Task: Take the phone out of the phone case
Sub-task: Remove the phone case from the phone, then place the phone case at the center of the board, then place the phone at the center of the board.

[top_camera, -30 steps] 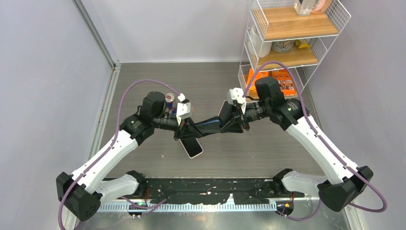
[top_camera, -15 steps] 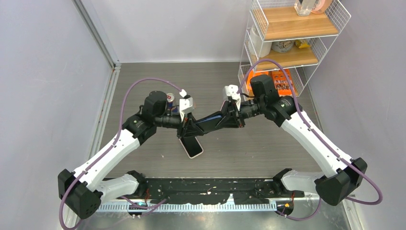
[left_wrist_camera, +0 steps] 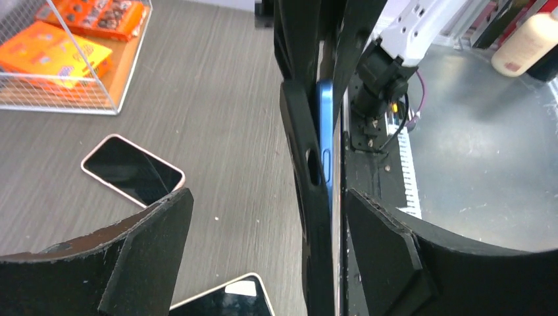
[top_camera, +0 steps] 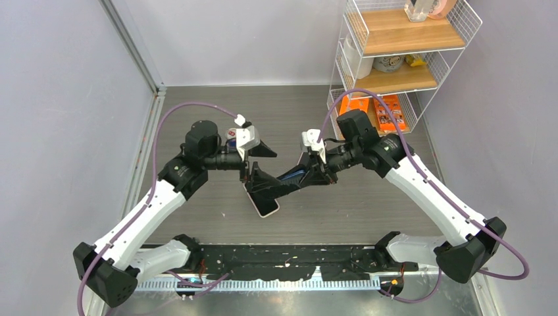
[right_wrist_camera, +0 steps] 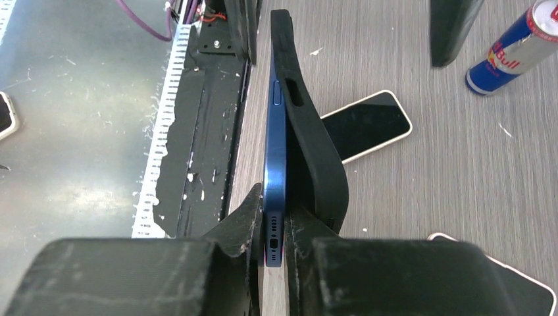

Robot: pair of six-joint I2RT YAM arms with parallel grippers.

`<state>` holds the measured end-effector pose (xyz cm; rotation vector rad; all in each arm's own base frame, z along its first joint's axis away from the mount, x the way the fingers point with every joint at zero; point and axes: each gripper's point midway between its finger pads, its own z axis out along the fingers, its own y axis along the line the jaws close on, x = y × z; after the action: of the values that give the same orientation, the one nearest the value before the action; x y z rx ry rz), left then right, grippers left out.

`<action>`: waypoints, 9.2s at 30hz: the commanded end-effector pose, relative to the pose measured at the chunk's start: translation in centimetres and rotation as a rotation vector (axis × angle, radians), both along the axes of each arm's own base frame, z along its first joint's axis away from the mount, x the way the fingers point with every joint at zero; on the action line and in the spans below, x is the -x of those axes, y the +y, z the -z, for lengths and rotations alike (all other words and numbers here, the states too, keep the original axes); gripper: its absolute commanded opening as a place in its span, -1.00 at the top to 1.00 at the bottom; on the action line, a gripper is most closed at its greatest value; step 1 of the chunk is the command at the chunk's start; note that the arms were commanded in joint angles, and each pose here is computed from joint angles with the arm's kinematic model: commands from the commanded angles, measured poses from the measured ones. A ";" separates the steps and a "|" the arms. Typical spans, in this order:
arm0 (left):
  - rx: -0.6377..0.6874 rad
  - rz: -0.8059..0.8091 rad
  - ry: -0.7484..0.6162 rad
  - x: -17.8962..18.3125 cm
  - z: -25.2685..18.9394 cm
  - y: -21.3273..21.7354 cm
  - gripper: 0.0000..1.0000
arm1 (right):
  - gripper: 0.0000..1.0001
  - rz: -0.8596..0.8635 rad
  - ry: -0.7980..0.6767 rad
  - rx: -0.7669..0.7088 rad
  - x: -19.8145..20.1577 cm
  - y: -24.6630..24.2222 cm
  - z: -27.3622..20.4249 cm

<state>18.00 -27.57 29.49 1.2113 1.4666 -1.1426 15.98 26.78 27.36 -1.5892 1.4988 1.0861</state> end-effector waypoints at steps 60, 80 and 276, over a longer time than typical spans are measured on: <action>-0.108 -0.108 0.272 -3.0 2.0 -6.6 -0.37 | 0.89 -0.003 -0.112 -0.023 0.1 -0.5 -2.0; -0.157 0.047 0.342 0.0 4.7 -8.4 0.05 | 0.89 0.037 -0.128 -0.009 -0.4 -0.9 -1.9; -0.351 -1.406 0.212 -9.7 11.7 30.7 -0.99 | -0.91 0.561 0.116 0.475 -12.9 2.2 15.8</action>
<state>26.87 1.55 15.74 0.0515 2.2001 -0.1372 27.40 26.75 9.48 -1.5169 2.2452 0.4838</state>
